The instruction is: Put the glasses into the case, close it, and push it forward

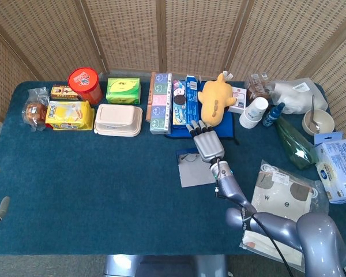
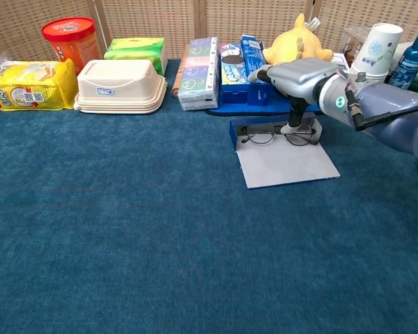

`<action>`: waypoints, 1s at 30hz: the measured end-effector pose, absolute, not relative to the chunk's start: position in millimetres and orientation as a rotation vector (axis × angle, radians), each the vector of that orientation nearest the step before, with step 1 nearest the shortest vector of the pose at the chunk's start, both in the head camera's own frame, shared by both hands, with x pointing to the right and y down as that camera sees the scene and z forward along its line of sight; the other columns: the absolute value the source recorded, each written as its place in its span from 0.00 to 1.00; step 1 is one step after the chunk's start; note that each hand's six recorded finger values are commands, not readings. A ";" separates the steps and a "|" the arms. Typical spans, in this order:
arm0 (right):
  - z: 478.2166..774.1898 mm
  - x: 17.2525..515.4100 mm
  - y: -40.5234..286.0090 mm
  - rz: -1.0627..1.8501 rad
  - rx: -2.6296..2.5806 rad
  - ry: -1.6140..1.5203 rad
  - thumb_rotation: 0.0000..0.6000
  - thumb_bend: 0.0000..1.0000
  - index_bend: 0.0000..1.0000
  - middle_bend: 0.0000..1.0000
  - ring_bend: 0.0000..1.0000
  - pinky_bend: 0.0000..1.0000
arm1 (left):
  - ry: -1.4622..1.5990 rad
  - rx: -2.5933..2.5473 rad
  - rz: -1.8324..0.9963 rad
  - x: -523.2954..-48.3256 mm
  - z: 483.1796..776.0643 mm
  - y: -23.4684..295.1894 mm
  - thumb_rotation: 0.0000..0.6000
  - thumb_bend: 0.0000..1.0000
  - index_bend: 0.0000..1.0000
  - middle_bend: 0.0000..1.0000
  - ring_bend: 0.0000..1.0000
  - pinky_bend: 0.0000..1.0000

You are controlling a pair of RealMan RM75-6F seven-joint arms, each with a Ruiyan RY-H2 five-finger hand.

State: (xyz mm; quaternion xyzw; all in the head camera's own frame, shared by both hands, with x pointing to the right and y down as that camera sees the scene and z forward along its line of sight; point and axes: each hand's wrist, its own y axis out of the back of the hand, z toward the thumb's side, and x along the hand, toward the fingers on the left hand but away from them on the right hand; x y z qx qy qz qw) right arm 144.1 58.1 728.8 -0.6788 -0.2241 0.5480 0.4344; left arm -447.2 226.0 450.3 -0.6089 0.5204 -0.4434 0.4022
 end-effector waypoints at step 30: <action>698.1 124.8 72.5 1.442 -1.927 -0.357 0.38 0.40 0.07 0.20 0.12 0.16 | 1.301 -1.589 -1.139 -444.9 467.3 227.1 1.00 0.32 0.18 0.05 0.00 0.00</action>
